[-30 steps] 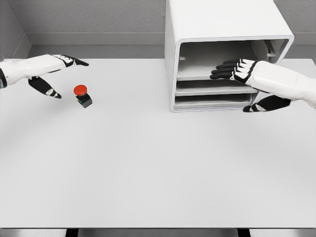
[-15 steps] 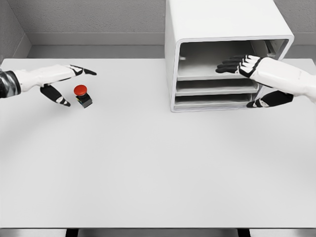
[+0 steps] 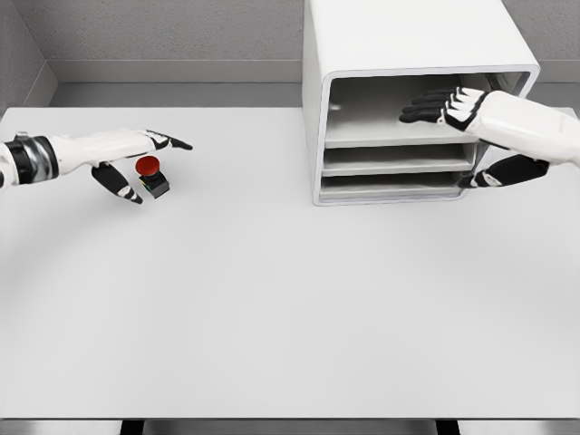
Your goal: Slide open multi-storey tabletop storage cabinets and put open load switch and slide close multi-storey tabletop storage cabinets
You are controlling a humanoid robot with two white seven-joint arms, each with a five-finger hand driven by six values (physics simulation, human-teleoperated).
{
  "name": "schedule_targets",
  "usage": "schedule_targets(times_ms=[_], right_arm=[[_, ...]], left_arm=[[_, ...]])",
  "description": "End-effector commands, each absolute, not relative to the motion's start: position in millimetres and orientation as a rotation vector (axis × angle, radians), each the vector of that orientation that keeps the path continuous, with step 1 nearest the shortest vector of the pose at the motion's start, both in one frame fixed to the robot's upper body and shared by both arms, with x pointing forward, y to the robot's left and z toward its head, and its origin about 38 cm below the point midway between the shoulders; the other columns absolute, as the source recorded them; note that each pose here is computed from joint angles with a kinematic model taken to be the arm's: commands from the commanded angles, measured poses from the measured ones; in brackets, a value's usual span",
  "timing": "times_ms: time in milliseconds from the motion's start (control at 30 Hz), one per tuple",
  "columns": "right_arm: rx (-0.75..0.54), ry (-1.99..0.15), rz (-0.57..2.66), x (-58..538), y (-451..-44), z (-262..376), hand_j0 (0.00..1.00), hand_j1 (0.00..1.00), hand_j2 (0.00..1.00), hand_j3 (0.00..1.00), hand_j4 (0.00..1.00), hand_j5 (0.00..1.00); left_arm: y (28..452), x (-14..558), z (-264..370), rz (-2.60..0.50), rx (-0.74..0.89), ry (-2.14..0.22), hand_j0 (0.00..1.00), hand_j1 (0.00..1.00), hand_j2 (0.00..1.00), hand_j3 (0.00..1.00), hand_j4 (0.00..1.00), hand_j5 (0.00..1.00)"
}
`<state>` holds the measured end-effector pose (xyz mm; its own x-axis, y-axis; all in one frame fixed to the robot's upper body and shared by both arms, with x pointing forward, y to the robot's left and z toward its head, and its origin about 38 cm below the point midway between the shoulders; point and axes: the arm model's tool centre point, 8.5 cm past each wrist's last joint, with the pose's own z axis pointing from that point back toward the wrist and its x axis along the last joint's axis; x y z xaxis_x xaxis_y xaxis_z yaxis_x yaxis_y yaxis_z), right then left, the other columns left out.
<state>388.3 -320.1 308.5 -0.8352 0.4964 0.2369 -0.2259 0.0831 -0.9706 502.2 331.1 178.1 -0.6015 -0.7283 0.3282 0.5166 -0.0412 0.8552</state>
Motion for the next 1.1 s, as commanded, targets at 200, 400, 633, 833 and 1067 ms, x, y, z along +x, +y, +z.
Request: schedule_targets(times_ms=[200, 400, 633, 833, 1067], right_arm=[[-0.246, -1.846, 1.795, 390.4, -317.5, 304.6, 1.00, 1.00, 1.00, 1.00, 1.00, 1.00], [-0.156, -1.879, 1.796, 390.2, -293.0, 289.2, 1.00, 1.00, 1.00, 1.00, 1.00, 1.00], [-0.130, -1.876, 1.798, 395.7, -284.9, 282.2, 1.00, 1.00, 1.00, 1.00, 1.00, 1.00], [-0.162, -1.849, 1.809, 406.9, -284.5, 272.3, 1.00, 1.00, 1.00, 1.00, 1.00, 1.00], [-0.193, -1.810, 1.765, 430.4, -291.1, 261.5, 1.00, 1.00, 1.00, 1.00, 1.00, 1.00]], left_arm=[[341.9, 505.0, 171.3, -1.749, 0.260, -1.307, 1.00, 1.00, 1.00, 1.00, 1.00, 1.00], [337.4, 510.1, 172.9, -1.744, 0.263, -1.313, 0.91, 0.91, 0.91, 0.91, 0.91, 0.91], [334.2, 508.9, 169.2, -1.762, 0.255, -1.302, 0.80, 0.80, 0.80, 0.80, 0.80, 0.80], [332.4, 508.9, 169.3, -1.764, 0.252, -1.305, 0.72, 0.72, 0.72, 0.72, 0.72, 0.72], [335.9, 508.7, 169.5, -1.761, 0.258, -1.300, 0.70, 0.70, 0.70, 0.70, 0.70, 0.70]])
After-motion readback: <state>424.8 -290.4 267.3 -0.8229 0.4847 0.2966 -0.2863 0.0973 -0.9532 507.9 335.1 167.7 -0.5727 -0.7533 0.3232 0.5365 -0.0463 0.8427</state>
